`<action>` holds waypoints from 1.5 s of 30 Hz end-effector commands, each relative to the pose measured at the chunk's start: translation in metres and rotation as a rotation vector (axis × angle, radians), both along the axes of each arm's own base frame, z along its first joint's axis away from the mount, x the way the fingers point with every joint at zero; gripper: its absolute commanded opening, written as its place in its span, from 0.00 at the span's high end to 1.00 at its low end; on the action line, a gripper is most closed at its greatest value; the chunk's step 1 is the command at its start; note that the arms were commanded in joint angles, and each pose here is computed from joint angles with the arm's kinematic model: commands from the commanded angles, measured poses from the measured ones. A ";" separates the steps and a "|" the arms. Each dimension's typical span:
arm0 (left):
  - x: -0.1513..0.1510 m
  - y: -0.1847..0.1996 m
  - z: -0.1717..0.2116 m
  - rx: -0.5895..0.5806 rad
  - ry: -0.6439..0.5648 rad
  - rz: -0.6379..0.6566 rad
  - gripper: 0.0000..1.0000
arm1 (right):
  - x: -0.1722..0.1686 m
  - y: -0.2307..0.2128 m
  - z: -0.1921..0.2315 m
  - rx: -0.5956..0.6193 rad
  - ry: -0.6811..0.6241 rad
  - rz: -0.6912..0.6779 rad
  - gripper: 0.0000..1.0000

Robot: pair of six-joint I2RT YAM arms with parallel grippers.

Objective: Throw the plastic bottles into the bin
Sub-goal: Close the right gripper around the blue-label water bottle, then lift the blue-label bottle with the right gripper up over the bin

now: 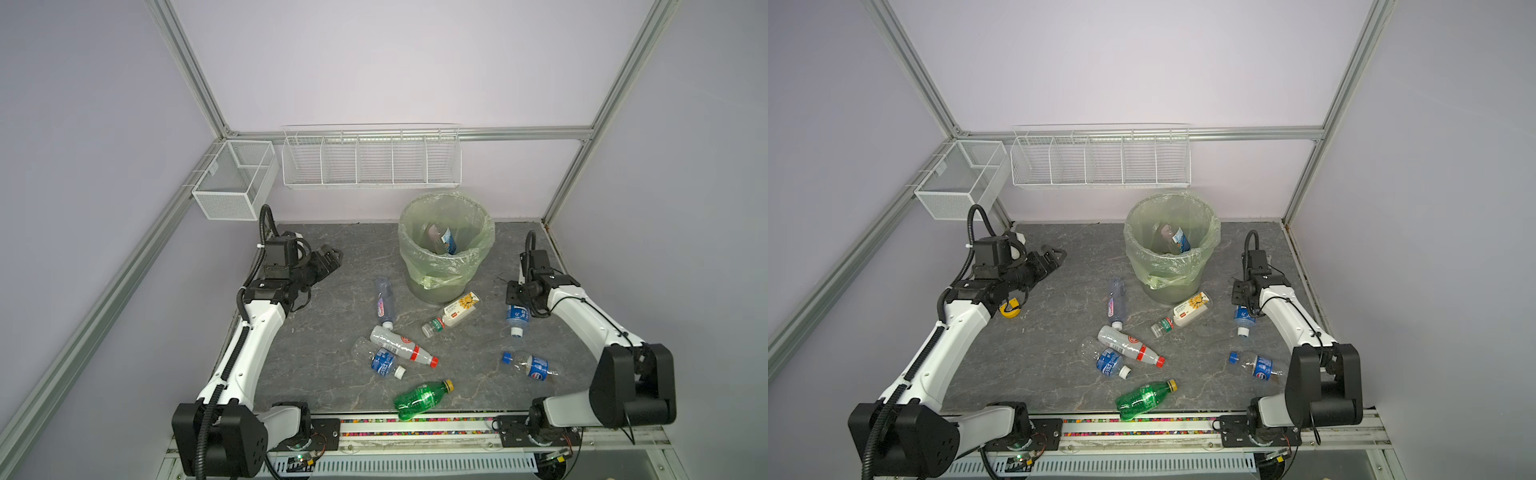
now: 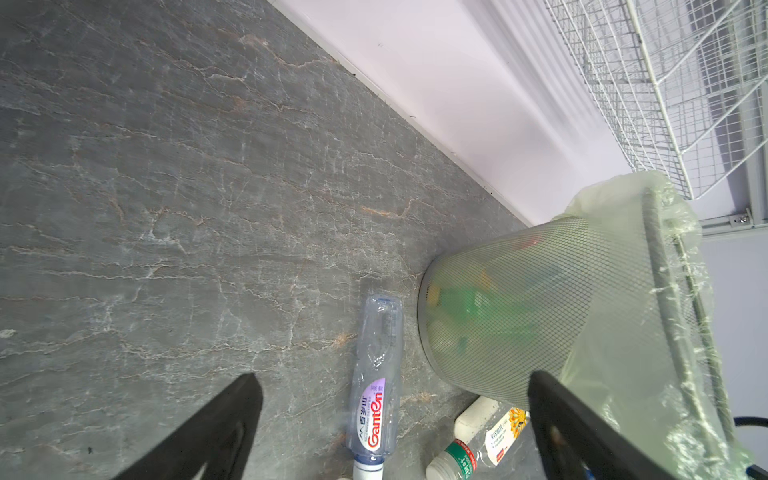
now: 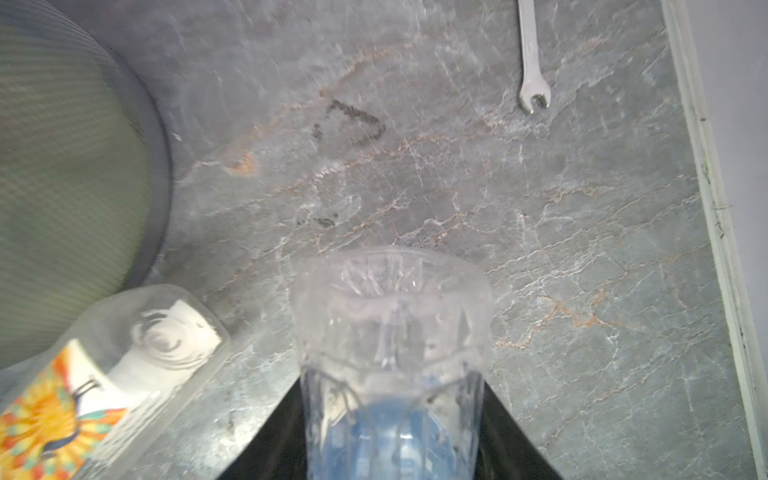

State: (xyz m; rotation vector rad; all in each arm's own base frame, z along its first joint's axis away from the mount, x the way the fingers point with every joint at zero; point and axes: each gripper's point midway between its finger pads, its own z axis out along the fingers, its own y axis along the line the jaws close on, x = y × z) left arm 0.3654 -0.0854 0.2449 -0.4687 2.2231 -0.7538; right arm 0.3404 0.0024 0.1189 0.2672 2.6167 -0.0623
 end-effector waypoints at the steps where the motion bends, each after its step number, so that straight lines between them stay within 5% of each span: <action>1: -0.005 0.008 -0.002 0.025 -0.010 0.002 0.00 | -0.008 0.007 0.020 0.055 -0.020 0.020 0.48; 27: 0.013 0.032 -0.007 0.060 0.009 0.013 0.00 | -0.040 0.055 0.135 0.327 -0.374 0.183 0.49; 38: 0.028 0.016 -0.024 -0.013 0.085 -0.064 0.00 | -0.041 0.067 0.165 0.437 -0.491 0.189 0.50; 45: 0.020 0.018 -0.024 0.015 0.068 -0.066 0.00 | -0.042 0.106 0.195 0.536 -0.585 0.340 0.50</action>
